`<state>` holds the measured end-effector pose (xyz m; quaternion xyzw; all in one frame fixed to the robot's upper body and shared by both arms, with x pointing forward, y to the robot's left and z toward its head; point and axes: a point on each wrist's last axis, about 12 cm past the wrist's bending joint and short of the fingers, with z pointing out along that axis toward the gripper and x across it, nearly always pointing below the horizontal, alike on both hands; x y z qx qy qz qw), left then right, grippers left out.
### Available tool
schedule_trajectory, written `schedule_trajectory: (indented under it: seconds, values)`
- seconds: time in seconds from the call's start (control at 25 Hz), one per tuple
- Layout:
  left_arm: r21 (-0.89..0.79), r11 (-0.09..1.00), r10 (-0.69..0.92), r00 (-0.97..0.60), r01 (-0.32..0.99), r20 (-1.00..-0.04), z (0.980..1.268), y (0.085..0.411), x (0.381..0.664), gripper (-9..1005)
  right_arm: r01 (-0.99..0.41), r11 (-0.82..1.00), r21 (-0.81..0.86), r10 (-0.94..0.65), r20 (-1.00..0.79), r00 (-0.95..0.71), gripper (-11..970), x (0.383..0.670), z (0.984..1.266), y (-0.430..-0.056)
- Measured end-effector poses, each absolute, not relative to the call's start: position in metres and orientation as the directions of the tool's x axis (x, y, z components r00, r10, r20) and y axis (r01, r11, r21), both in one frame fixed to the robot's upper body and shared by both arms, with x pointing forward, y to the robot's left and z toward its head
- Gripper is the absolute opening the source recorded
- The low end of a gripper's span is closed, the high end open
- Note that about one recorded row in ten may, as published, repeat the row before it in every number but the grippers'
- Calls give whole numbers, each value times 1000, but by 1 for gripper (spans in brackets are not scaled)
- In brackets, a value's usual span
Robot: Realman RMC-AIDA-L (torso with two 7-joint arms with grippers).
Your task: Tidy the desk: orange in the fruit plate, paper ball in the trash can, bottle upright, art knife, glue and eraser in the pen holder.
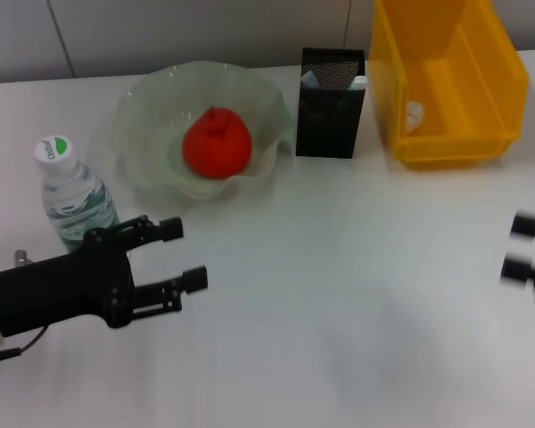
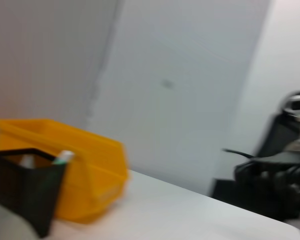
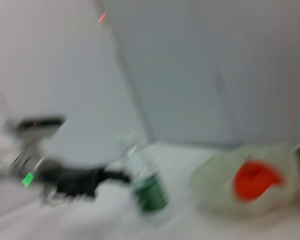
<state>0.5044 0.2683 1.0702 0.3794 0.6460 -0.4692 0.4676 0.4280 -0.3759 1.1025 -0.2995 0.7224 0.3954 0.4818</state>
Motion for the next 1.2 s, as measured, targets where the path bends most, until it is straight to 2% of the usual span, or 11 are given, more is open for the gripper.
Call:
schedule_trajectory:
  seconds: [0.04, 0.12, 0.48, 0.8, 1.2]
  values:
    - [-251, 272, 51, -275, 929, -960, 1070, 268, 504, 801, -814, 508, 283, -52, -933, -356, 693, 428, 1103, -376]
    - [-279, 202, 97, -303, 939, -948, 1079, 269, 508, 801, -859, 422, 289, -146, -914, -379, 693, 423, 1100, -372]
    - [-321, 138, 236, -346, 937, -908, 1080, 268, 508, 801, -904, 309, 295, -291, -876, -385, 694, 436, 1099, -357]
    - [-333, 150, 299, -363, 931, -882, 1081, 280, 506, 801, -918, 280, 282, -336, -867, -369, 694, 465, 1093, -324]
    - [-335, 166, 313, -372, 927, -874, 1081, 288, 505, 800, -915, 302, 267, -337, -868, -364, 694, 479, 1092, -317]
